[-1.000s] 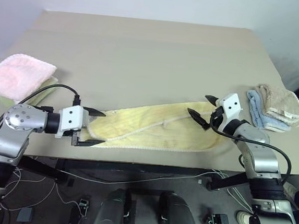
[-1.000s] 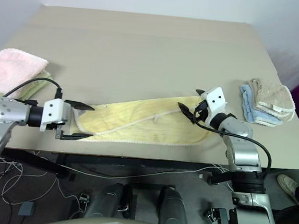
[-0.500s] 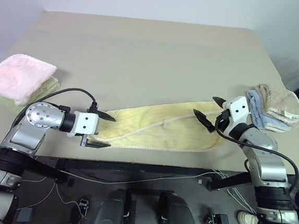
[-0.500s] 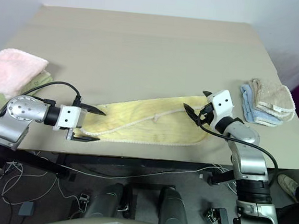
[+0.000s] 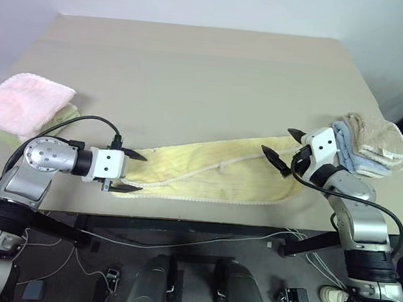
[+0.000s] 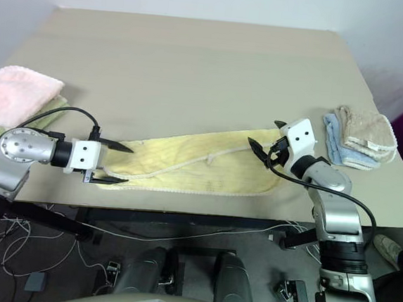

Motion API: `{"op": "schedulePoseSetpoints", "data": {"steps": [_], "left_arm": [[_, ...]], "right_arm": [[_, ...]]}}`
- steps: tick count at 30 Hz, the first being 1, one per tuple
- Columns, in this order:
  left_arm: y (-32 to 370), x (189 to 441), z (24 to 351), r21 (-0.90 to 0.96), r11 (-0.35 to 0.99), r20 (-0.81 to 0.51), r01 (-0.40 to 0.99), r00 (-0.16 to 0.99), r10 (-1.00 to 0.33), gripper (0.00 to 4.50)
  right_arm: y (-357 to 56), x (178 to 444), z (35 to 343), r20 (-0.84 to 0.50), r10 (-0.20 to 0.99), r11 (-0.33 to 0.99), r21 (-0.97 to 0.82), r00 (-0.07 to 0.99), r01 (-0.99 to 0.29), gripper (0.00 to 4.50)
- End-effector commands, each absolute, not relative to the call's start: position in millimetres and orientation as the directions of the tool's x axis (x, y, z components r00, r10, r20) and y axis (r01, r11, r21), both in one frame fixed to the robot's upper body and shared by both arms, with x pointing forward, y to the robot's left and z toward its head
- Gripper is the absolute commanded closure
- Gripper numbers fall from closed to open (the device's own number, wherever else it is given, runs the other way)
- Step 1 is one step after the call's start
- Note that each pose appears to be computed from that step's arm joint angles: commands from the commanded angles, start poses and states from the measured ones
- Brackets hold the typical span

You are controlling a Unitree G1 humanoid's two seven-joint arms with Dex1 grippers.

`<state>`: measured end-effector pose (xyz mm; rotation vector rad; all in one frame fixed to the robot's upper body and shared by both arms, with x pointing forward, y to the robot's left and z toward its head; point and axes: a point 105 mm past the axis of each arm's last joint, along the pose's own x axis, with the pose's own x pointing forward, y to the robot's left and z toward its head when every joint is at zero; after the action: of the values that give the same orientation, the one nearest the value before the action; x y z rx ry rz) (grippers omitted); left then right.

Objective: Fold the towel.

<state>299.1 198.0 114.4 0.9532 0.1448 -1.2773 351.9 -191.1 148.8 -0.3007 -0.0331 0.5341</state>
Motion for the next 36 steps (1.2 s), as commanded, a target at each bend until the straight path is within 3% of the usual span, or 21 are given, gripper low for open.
{"op": "schedulePoseSetpoints", "data": {"steps": [1, 7, 8, 16, 26, 36], "left_arm": [[197, 297, 128, 0.548, -0.015, -0.55, 0.836, 0.347, -0.76, 2.28], [197, 294, 131, 0.532, 0.007, -0.53, 0.847, 0.339, -0.777, 4.36], [197, 294, 131, 0.529, 0.014, -0.524, 0.848, 0.34, -0.781, 4.48], [200, 303, 148, 0.521, 0.161, -0.407, 0.838, 0.41, -0.816, 4.48], [208, 303, 145, 0.513, 0.208, -0.393, 0.833, 0.442, -0.806, 4.48], [207, 301, 140, 0.514, 0.228, -0.388, 0.827, 0.461, -0.798, 4.48]], "right_arm": [[-190, 353, 161, -0.009, 0.514, 0.814, -0.31, 0.857, -0.491, 0.0], [-190, 354, 160, -0.009, 0.516, 0.813, -0.311, 0.856, -0.493, 0.0], [-190, 354, 161, -0.009, 0.517, 0.812, -0.312, 0.856, -0.494, 0.0], [-205, 355, 173, -0.055, 0.493, 0.745, -0.49, 0.869, -0.453, 0.0], [-246, 371, 152, -0.303, 0.391, 0.427, -0.777, 0.869, -0.463, 0.0], [-260, 390, 143, -0.317, 0.324, 0.281, -0.867, 0.891, -0.411, 0.0]]}}
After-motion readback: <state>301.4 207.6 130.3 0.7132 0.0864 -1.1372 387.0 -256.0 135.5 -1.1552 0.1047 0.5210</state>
